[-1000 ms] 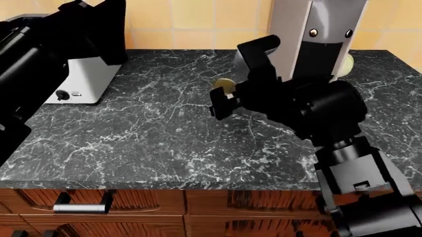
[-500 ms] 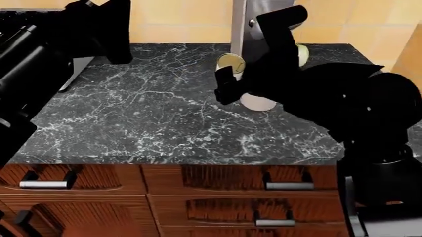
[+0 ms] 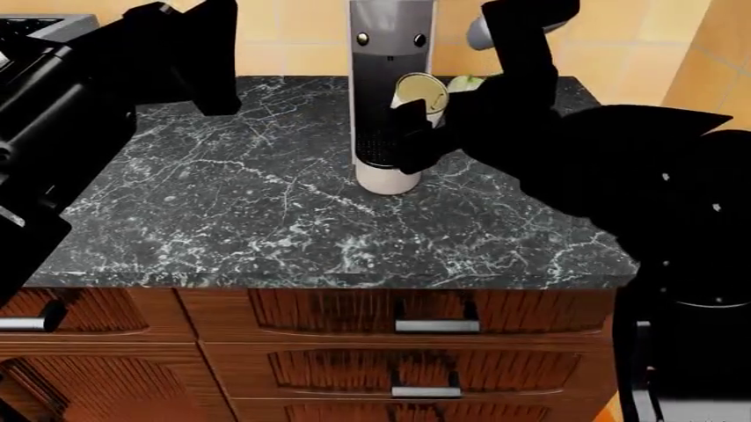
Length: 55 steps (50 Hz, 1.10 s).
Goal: Pick the cans from the counter and place them in their designated side in the cabinet.
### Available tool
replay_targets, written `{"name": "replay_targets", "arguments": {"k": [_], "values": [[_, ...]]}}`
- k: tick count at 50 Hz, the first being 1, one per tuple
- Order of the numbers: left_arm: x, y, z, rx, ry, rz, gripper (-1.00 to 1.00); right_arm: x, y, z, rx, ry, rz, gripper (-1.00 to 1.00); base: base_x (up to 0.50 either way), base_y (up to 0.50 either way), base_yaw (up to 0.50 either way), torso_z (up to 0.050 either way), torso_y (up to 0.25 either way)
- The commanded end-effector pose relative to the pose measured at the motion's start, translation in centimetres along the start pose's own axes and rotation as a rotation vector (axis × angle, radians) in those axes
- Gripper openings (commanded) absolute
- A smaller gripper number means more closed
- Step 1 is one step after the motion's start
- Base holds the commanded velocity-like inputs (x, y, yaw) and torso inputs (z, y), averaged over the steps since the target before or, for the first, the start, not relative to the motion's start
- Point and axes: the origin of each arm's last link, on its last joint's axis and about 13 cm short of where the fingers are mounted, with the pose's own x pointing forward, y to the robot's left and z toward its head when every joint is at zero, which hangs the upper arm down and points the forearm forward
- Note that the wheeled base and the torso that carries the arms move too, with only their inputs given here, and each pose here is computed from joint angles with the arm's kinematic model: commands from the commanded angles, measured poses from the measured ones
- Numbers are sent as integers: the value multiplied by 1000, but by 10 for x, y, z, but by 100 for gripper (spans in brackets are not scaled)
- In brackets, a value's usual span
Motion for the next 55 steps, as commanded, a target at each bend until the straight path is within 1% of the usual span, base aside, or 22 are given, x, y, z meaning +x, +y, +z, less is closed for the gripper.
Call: {"name": "replay_targets", "arguments": {"k": [1,4,9,11,14,15,16,20,21,28,30,32,33,34,35,36,41,45,52,55], "values": [[1,1,0,1,-3,2,100,-5,1,12,5,-43,-21,-100,0,0,0,0,0],[1,1,1,2,-5,-1,100,-10,1,21,0,-58,-40,-100,0,0,0,0,0],[1,1,1,-1,-8,-9,100,-27,-3,53,-30,-107,-79,-100,0,0,0,0,0],[1,1,1,-4,-10,-14,100,-36,-4,71,-64,-131,-94,-100,0,0,0,0,0],[2,1,1,-8,-13,-24,100,-50,-7,97,-90,-153,-94,-100,0,0,0,0,0],[2,1,1,-9,-13,-27,100,-55,-7,105,-72,-149,-69,-100,0,0,0,0,0],[2,1,1,-10,-14,-30,100,-60,-7,113,-100,-157,-77,-100,0,0,0,0,0],[3,0,2,-13,-17,-43,100,-81,-8,148,-139,-170,-80,-100,0,0,0,0,0],[4,0,2,-14,-18,-46,100,-86,-9,157,-120,-159,-62,-100,0,0,0,0,0],[4,-2,4,-18,-27,-63,100,-105,-17,225,-111,-148,-75,-100,0,0,0,0,0],[3,-3,6,-16,-31,-68,100,-108,-16,244,-123,-160,-80,-100,0,0,0,0,0],[3,-4,7,-14,-34,-74,100,-106,-4,252,-131,-192,61,-100,0,0,0,0,0],[3,-5,8,-13,-36,-76,100,-106,-1,254,-142,-206,96,-100,0,0,0,0,0],[3,-5,9,-13,-39,-79,100,-108,-1,256,-158,-212,77,-100,0,0,0,0,0],[3,-5,9,-12,-40,-81,100,-112,-3,257,-178,-208,6,-100,0,0,0,0,0],[3,-5,10,-12,-41,-83,100,-120,-8,258,-205,-190,-129,-100,0,0,0,0,0],[2,-6,12,-11,-49,-96,100,-120,-9,260,-235,-207,-223,-100,0,0,0,0,0],[0,-8,15,-7,-57,-99,100,-119,-8,262,-216,-256,-316,-100,0,0,0,0,0],[-4,-11,20,6,-68,-104,100,-119,-8,262,-216,-256,-316,-100,0,0,0,0,0],[-9,-20,32,27,-85,-130,100,-119,-8,262,-216,-256,-316,-100,0,0,0,0,0]]}}
